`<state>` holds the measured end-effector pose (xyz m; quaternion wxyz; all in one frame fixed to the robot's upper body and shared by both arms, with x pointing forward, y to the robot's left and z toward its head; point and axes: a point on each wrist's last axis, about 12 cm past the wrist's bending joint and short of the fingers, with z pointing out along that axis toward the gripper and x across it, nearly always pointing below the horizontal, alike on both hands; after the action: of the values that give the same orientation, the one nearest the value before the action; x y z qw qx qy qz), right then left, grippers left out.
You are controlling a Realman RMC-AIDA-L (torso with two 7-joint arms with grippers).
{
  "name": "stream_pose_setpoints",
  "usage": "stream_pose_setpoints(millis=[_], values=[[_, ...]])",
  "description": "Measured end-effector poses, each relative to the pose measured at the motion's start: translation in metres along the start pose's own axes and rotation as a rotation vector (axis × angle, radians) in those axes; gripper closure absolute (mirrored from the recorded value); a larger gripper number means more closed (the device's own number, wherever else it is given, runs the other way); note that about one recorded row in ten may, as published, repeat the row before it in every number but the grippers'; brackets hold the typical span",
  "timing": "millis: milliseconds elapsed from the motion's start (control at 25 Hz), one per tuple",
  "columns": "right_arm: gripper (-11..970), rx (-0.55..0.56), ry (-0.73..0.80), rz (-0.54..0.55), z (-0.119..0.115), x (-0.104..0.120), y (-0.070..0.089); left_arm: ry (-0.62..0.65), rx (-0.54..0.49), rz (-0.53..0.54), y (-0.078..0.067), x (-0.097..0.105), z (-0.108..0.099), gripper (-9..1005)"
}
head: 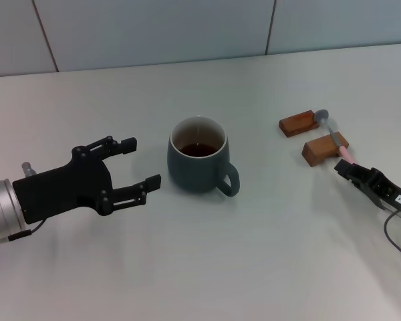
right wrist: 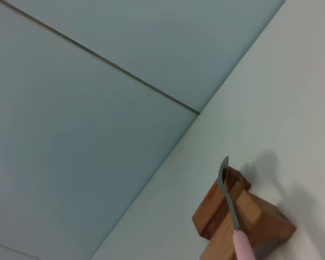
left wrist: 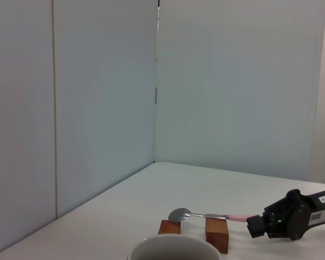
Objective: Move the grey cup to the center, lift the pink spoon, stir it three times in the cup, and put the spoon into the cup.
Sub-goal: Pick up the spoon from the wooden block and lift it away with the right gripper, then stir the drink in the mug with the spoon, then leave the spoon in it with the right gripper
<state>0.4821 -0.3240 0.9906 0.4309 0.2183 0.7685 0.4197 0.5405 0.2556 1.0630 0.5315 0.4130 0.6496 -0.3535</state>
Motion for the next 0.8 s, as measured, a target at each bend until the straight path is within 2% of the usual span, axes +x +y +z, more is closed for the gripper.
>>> stream_pose_setpoints(millis=[360, 600, 680, 800], values=[[839, -0.122, -0.009, -0.103, -0.01, -0.011, 0.012, 0.002, 0.002, 0.0, 0.0, 0.0, 0.0, 156], [839, -0.138, 0.082, -0.202, -0.017, -0.043, 0.021, 0.001, 0.003, 0.0, 0.0, 0.0, 0.0, 156], [839, -0.124, 0.159, -0.246, -0.018, -0.06, 0.029, 0.001, 0.003, 0.0, 0.0, 0.0, 0.0, 156], [840, -0.117, 0.204, -0.284, -0.019, -0.073, 0.038, 0.001, 0.003, -0.001, 0.0, 0.0, 0.0, 156]])
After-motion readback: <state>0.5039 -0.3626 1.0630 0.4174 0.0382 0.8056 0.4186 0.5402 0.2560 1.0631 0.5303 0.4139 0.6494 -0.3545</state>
